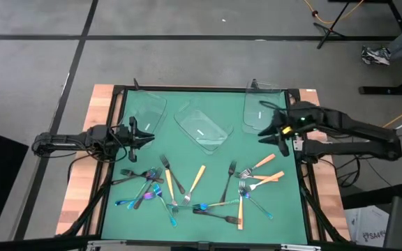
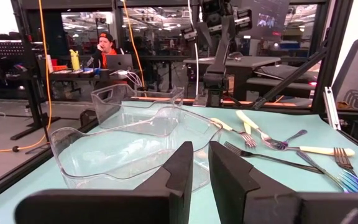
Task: Sort silverware by color (type)
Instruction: Put the orange fork into the right transparent bin
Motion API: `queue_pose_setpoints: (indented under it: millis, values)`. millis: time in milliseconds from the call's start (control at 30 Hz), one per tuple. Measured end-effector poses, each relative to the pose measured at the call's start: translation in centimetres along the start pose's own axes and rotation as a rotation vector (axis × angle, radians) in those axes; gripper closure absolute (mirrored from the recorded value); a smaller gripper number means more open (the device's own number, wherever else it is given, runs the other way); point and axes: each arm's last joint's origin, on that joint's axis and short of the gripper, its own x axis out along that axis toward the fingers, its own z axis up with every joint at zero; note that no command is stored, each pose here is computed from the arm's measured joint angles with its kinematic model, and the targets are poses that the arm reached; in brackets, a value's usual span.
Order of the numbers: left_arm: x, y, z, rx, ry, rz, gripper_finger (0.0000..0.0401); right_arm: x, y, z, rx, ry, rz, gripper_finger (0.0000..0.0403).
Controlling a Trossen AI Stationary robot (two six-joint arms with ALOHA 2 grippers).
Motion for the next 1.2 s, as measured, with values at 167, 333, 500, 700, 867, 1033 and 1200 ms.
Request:
queue_pose_setpoints:
  millis: [167,333,500,700,867,1033,1200]
  values:
    - [0.0,0.0,0.0,0.000,0.000,0.001,0.0355,2.0,-0.6,-0.1,0.041,0.116,0.033,0.0278]
    - [0.0,0.0,0.0,0.000,0.000,0.001,0.0355,4.0,-0.9,-0.3,0.065,0.228,0.032,0.0278]
    - [0.0,0.0,0.0,0.000,0.000,0.001,0.0355,6.3,0.2,-0.9,-0.002,0.342,0.075,0.0278]
    - [0.0,0.0,0.0,0.000,0.000,0.001,0.0355,8.9,1.9,-2.4,-0.108,0.497,-0.013,0.0278]
    - [0.0,0.0,0.0,0.000,0.000,0.001,0.0355,10.5,2.7,-3.8,-0.171,0.635,-0.065,0.0278]
    - [0.0,0.0,0.0,0.000,0.000,0.001,0.0355,12.1,3.2,-4.8,-0.214,0.716,-0.100,0.0278]
    - [0.0,0.0,0.0,0.000,0.000,0.001,0.0355,13.5,3.0,-5.6,-0.219,0.786,-0.119,0.0278]
